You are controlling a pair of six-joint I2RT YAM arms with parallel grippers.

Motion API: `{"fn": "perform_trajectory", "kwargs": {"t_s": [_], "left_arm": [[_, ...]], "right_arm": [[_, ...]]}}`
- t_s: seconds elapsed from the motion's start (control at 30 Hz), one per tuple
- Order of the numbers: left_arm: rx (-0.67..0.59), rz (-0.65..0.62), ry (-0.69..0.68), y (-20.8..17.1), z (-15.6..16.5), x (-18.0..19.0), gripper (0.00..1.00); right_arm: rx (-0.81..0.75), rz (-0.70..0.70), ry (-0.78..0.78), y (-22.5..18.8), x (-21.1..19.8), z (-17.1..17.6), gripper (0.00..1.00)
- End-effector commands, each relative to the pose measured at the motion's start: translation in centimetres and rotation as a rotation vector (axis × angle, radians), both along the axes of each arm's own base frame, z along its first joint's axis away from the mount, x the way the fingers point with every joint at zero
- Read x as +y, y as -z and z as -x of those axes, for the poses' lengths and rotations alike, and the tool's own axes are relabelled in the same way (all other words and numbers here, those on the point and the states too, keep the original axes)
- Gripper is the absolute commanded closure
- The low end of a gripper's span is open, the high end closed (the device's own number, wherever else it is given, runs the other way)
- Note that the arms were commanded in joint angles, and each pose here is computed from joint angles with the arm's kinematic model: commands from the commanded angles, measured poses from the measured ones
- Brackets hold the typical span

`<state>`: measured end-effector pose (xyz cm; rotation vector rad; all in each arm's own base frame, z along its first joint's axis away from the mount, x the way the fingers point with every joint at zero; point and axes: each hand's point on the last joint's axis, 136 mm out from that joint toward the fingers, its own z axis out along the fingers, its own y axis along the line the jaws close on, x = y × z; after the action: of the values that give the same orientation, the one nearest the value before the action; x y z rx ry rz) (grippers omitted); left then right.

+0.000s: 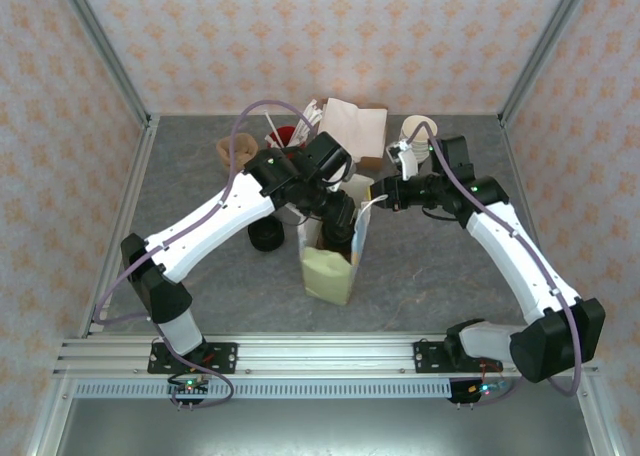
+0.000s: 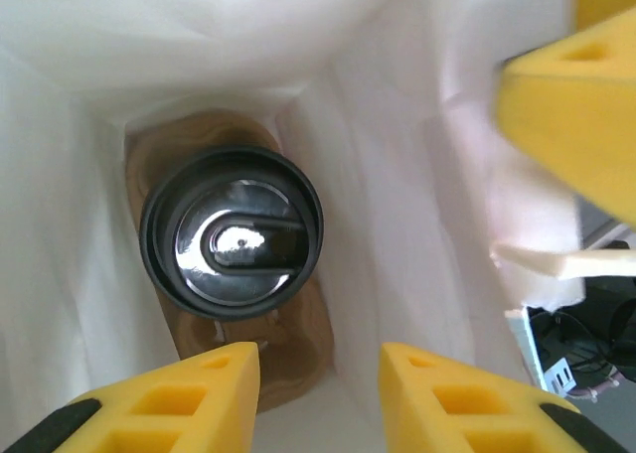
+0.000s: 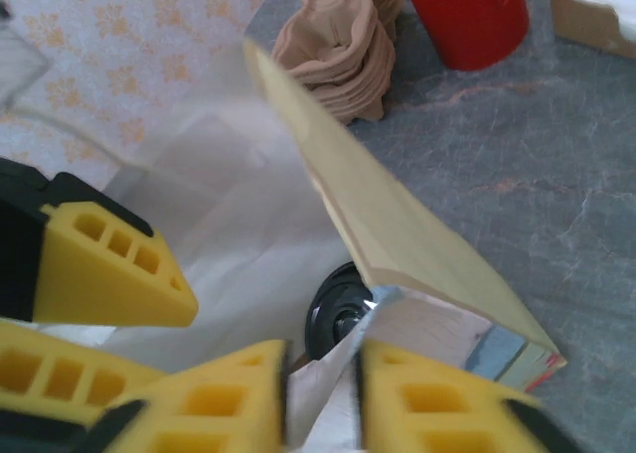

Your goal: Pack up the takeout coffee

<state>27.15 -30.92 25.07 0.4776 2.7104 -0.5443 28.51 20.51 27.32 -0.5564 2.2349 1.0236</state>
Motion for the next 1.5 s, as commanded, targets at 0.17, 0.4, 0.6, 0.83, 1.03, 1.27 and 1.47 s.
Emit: {"fn": "perform_trajectory", "kwargs": {"t_s": [0.17,0.4,0.6,0.83,1.03,1.27,1.47], "left_arm": [[-0.016,-0.066,-0.084,1.6,-1.6,0.5,0.65],[-0.015,-0.123,-0.12,3.1,-2.1,1.0,0.67],[0.008,-0.146,-0.115,4.8,-2.4,0.5,0.68],[0.021,-0.187,-0.107,6.7,-2.7,-0.1,0.68],[0.003,-0.196,-0.098,6.9,-2.8,-0.4,0.68],[0.007,-0.222,-0.093,7.8,-2.5,-0.2,0.67],[0.008,-0.234,-0.084,9.2,-2.2,0.0,0.68]], "right_arm": [[-0.12,-0.031,0.071,-2.8,-1.5,0.2,0.58],[-0.161,-0.033,0.147,-3.8,-2.8,0.1,0.56],[-0.176,-0.025,0.174,-4.1,-3.2,0.0,0.56],[-0.18,-0.025,0.195,-4.2,-3.5,0.1,0.56],[-0.176,-0.016,0.213,-4.1,-3.8,0.1,0.55],[-0.18,-0.01,0.226,-4.0,-4.0,0.1,0.55],[-0.179,-0.01,0.234,-3.9,-4.2,0.2,0.55]]}}
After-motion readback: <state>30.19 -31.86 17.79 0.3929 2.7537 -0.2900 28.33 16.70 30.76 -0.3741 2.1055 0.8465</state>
